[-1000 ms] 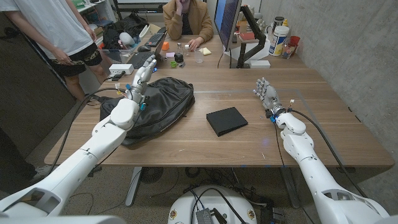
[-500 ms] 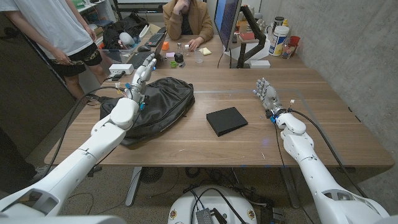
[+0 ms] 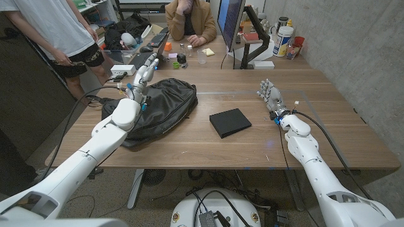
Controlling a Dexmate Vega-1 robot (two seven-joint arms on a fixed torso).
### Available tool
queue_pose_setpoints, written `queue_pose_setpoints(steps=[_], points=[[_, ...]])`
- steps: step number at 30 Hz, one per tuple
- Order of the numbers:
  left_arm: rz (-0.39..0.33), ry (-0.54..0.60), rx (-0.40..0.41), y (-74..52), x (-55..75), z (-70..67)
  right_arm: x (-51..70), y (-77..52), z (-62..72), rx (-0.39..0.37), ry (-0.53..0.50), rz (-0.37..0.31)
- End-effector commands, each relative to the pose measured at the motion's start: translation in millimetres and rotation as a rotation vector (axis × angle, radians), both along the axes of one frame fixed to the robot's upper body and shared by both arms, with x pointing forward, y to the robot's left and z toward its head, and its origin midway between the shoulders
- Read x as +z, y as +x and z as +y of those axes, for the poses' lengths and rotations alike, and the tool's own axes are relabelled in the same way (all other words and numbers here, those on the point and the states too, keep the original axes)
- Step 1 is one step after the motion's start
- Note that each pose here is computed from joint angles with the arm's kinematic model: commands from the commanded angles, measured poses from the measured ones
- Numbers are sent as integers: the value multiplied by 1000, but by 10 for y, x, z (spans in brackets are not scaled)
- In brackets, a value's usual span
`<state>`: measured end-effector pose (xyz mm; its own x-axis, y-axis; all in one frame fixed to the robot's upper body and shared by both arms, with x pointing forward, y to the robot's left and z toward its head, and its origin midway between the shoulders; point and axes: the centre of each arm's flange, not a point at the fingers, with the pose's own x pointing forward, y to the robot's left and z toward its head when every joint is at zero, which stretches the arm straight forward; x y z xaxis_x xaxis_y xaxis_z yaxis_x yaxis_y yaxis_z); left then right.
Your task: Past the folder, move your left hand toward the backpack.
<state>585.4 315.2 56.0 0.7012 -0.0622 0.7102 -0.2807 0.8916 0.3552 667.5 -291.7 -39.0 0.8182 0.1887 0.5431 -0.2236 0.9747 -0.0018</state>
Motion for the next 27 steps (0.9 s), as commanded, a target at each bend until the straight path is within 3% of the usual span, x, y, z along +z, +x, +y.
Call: queue_pose_setpoints(steps=[1,27], points=[[-8,44,51,-30,33,-8,-2,6,-8,1,2,0],[-21,129,140,-121,75,-31,-3,28,8,4,-2,5]])
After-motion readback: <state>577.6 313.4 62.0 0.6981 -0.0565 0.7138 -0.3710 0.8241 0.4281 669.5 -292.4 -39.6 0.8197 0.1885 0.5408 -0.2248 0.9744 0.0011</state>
